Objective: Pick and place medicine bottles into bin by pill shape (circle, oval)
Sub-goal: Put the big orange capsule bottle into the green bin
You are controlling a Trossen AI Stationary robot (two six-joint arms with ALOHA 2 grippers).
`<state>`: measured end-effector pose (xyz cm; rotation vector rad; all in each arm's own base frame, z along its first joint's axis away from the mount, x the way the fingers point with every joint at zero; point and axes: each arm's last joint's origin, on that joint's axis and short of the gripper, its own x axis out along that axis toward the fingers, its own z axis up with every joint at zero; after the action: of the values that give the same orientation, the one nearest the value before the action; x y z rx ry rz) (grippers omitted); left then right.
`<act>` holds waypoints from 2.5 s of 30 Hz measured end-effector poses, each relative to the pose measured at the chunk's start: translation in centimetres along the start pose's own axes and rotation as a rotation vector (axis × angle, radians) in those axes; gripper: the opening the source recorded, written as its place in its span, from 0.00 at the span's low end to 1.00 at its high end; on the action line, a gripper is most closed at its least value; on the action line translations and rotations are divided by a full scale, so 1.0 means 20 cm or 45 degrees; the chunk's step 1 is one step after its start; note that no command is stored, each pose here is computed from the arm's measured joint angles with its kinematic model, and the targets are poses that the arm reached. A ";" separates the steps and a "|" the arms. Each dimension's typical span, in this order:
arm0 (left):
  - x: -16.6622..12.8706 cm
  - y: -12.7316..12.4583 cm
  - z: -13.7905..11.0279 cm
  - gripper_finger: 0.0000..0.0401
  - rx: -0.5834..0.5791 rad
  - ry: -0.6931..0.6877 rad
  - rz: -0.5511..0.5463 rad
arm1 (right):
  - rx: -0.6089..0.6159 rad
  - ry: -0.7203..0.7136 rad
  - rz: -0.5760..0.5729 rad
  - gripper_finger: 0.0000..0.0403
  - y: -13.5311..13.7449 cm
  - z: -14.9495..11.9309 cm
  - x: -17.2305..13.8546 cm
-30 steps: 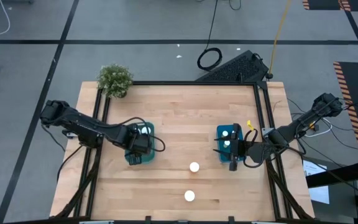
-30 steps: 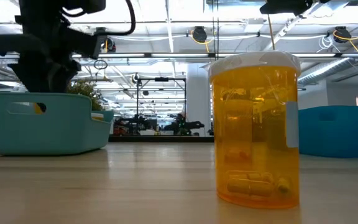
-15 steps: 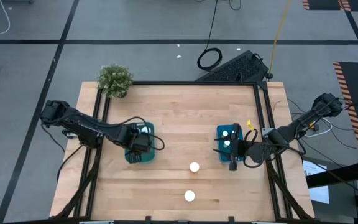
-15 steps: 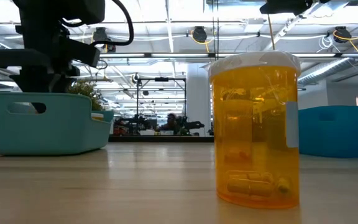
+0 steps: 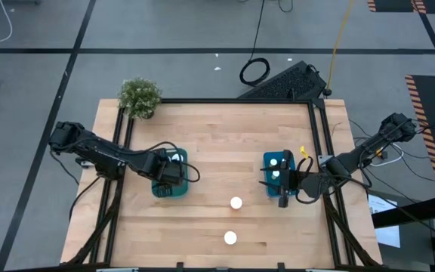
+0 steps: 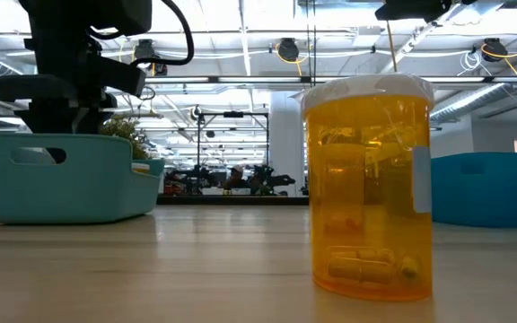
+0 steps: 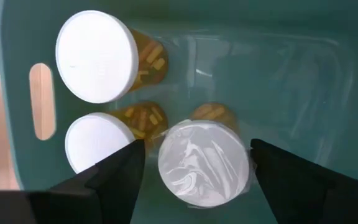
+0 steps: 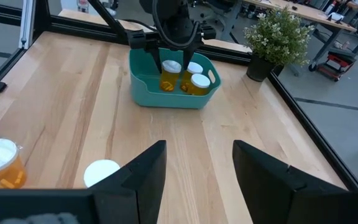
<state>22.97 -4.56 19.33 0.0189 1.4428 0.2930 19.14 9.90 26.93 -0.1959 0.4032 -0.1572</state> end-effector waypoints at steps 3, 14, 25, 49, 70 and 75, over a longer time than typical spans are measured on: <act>0.00 0.00 0.00 0.75 0.003 0.005 0.002 | 0.002 0.000 0.001 0.45 0.00 0.00 0.00; -0.12 0.00 0.06 0.76 -0.003 -0.052 -0.009 | 0.106 0.048 0.136 0.45 0.04 -0.02 0.02; -0.30 -0.03 0.15 0.76 0.031 -0.263 0.070 | 0.198 0.232 0.296 0.45 0.24 -0.14 0.23; -0.38 -0.18 0.18 0.76 0.128 -0.546 0.047 | 0.256 0.410 0.204 0.45 0.54 -0.51 0.53; -0.39 -0.19 0.20 0.76 0.155 -0.613 0.028 | 0.218 0.357 0.063 0.45 0.56 -0.59 0.61; -0.39 -0.19 0.21 0.76 0.165 -0.645 0.019 | 0.223 0.348 0.061 0.45 0.58 -0.63 0.64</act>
<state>27.10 -9.22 26.86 0.1961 0.9558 0.1878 26.89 16.74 8.26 0.0087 0.6620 -0.1716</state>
